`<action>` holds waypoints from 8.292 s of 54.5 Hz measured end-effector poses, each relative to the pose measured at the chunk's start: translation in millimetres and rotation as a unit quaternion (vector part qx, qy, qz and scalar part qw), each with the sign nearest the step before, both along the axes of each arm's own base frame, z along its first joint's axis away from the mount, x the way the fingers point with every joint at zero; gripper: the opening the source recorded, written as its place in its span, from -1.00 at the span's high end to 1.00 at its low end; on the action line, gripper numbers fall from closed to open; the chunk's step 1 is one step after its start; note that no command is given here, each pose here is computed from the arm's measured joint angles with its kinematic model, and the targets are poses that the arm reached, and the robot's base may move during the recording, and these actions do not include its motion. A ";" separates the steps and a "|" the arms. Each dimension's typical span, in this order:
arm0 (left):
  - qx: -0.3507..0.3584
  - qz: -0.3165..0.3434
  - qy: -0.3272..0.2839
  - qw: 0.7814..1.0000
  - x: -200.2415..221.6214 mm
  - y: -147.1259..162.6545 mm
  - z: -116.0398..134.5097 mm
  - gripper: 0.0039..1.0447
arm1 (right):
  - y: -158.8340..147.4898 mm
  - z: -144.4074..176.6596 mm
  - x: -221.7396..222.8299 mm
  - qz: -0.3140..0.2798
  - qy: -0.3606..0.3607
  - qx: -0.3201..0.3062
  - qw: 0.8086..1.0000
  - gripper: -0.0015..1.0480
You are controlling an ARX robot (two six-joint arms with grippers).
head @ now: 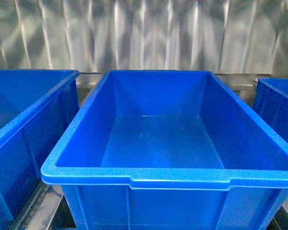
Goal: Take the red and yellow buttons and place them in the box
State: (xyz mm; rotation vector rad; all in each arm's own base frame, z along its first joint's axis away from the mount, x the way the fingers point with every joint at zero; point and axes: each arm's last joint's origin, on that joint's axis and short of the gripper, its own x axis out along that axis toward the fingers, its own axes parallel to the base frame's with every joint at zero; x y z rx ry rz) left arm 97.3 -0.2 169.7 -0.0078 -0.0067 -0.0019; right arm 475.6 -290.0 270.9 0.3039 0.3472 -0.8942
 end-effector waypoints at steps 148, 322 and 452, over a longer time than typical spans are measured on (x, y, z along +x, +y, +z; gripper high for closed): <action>0.000 0.000 0.000 1.000 0.0 0.0 0.0 -0.85 | 289.6 -79.4 -347.3 0.427 -0.164 -0.143 0.878 0.93; -0.087 -0.144 -0.050 0.984 51.9 -21.9 106.1 -0.85 | 289.9 -100.5 -379.0 0.427 -0.174 -0.148 0.875 -0.87; -0.009 0.038 0.361 0.932 364.2 -189.4 30.3 -0.85 | 289.9 -100.5 -379.0 0.427 -0.174 -0.148 0.875 -0.87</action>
